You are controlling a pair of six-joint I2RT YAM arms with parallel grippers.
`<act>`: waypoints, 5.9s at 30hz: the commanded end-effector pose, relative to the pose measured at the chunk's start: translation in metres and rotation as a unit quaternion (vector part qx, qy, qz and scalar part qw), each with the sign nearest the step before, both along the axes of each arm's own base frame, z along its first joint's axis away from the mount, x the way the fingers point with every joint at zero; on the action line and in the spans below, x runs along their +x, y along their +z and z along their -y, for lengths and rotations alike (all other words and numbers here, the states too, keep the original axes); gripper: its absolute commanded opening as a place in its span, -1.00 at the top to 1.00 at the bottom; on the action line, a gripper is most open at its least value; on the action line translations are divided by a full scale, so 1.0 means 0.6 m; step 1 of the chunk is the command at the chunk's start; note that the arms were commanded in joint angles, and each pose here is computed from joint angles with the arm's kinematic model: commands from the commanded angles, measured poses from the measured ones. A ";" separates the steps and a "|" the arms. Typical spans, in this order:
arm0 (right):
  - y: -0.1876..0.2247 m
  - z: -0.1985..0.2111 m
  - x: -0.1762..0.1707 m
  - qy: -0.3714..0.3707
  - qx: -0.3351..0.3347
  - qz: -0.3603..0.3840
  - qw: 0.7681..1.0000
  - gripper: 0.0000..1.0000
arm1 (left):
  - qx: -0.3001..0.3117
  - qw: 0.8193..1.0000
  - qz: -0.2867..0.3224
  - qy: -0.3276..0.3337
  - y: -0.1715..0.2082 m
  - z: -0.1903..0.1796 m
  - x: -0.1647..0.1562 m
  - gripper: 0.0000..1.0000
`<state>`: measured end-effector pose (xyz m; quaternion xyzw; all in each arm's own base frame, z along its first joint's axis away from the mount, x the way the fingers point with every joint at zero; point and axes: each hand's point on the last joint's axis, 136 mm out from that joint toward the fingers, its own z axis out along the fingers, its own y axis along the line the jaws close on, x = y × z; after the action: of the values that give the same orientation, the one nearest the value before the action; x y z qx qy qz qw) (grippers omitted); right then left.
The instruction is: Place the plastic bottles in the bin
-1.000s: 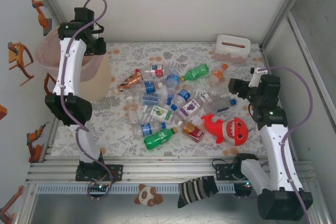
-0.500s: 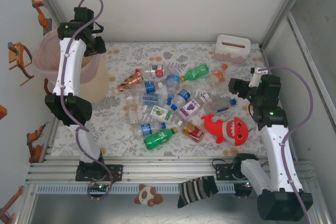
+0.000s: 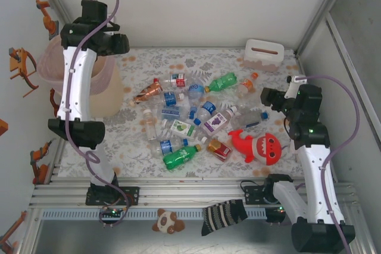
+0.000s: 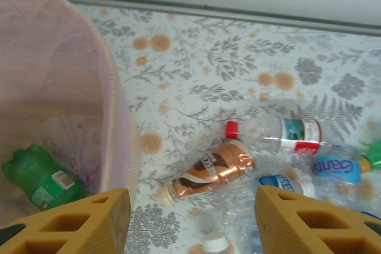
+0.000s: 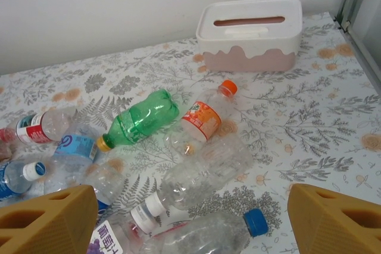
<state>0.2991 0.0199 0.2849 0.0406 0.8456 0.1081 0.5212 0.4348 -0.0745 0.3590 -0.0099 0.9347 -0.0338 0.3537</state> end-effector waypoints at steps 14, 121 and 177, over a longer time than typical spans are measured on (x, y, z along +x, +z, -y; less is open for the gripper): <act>0.012 -0.004 -0.012 0.006 -0.005 -0.008 1.000 -0.64 | -0.023 0.998 -0.035 -0.040 -0.097 0.120 -0.173 -0.17; 0.040 -0.006 -0.034 0.018 -0.026 0.005 1.000 -0.64 | 0.037 0.998 0.030 -0.045 0.007 -0.143 -0.034 0.37; 0.044 -0.005 -0.038 0.016 -0.026 0.007 1.000 -0.64 | -0.011 0.984 -0.178 0.007 -0.251 -0.187 0.006 -0.30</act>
<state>0.2804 0.0212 0.2931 0.0193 0.8560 0.0942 0.5079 0.4423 0.0388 0.1642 -0.0262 0.9897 -0.0393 0.1351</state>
